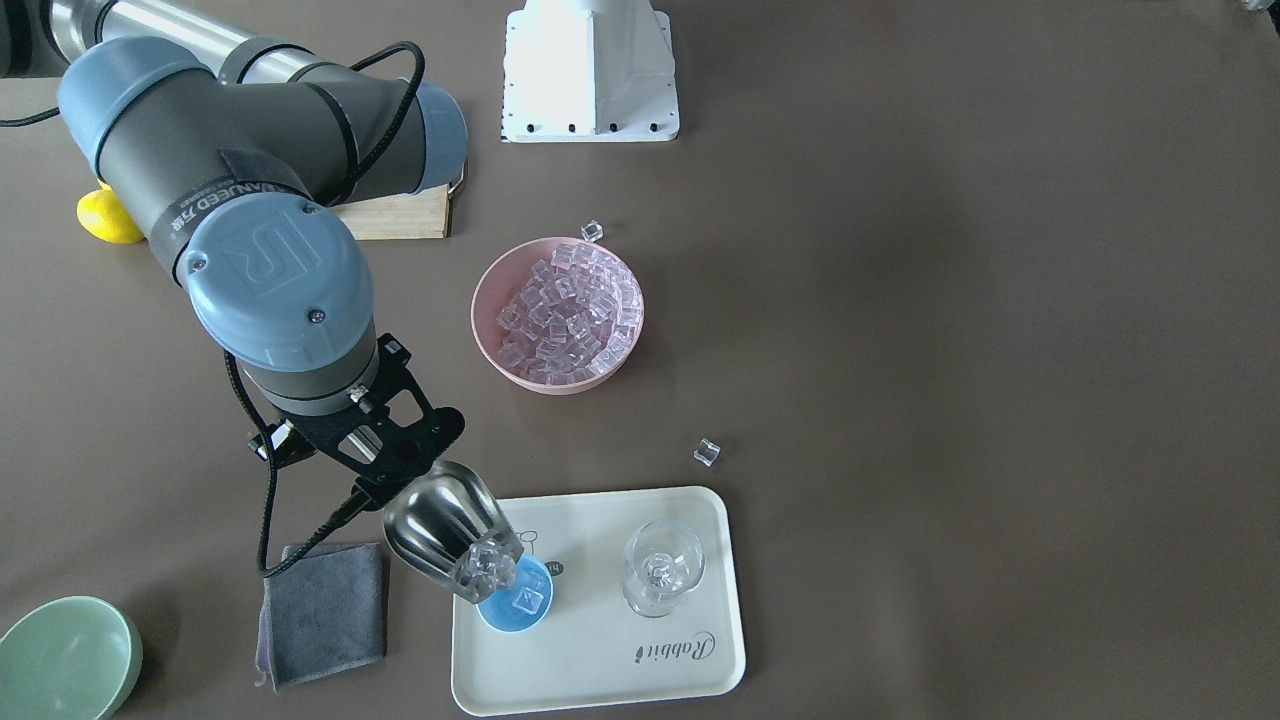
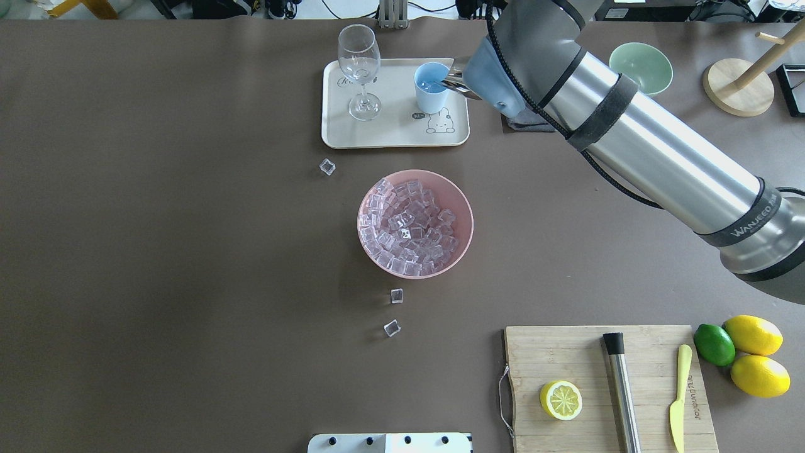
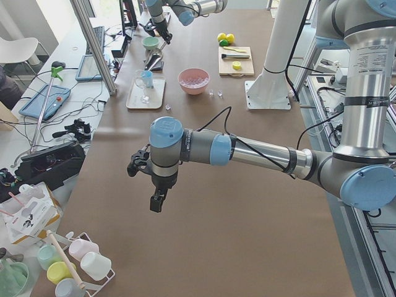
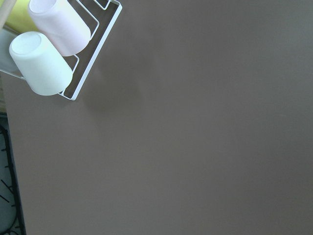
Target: Put ice in cup with scoop
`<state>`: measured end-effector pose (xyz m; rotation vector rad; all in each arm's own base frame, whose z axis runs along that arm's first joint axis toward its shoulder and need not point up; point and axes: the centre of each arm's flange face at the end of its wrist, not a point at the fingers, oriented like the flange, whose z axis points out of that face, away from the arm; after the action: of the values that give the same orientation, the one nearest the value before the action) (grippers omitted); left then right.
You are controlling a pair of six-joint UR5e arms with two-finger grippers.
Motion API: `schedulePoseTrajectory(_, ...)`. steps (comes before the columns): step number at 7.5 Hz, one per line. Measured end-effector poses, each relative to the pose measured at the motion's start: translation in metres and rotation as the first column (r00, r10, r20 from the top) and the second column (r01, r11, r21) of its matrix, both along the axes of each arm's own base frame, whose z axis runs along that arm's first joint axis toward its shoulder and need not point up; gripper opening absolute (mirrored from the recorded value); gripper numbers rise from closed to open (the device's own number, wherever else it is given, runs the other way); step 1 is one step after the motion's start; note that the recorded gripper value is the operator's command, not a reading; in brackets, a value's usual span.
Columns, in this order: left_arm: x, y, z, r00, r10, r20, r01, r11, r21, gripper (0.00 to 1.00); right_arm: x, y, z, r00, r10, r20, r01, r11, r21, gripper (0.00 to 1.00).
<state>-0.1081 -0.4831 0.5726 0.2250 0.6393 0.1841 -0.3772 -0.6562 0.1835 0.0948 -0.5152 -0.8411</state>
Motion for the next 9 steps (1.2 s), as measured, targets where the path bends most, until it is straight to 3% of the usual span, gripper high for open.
schedulePoseTrajectory(3,0.007,0.004,0.004,0.989,-0.011,-0.15,-0.002,0.997,-0.081,0.99,0.038,0.02,0.023,0.999,0.036,0.014,-0.036,0.999,0.018,0.0)
schedulePoseTrajectory(5,0.008,-0.001,-0.002,0.985,-0.012,-0.171,-0.002,0.997,-0.081,0.98,0.098,0.057,0.076,0.986,0.164,0.035,-0.163,0.986,-0.023,0.0)
schedulePoseTrajectory(6,0.008,-0.004,-0.004,0.985,-0.011,-0.173,-0.003,0.997,-0.076,0.98,0.132,0.082,0.117,0.96,0.278,0.042,-0.273,0.957,-0.103,0.0)
schedulePoseTrajectory(7,0.009,-0.004,-0.004,0.984,-0.01,-0.179,-0.004,0.997,-0.076,0.98,0.16,0.106,0.165,0.922,0.381,0.063,-0.368,0.917,-0.156,0.0)
schedulePoseTrajectory(9,0.011,-0.006,0.0,0.983,-0.008,-0.182,-0.008,0.996,-0.086,0.98,0.203,0.162,0.267,0.813,0.572,0.108,-0.533,0.805,-0.261,0.0)
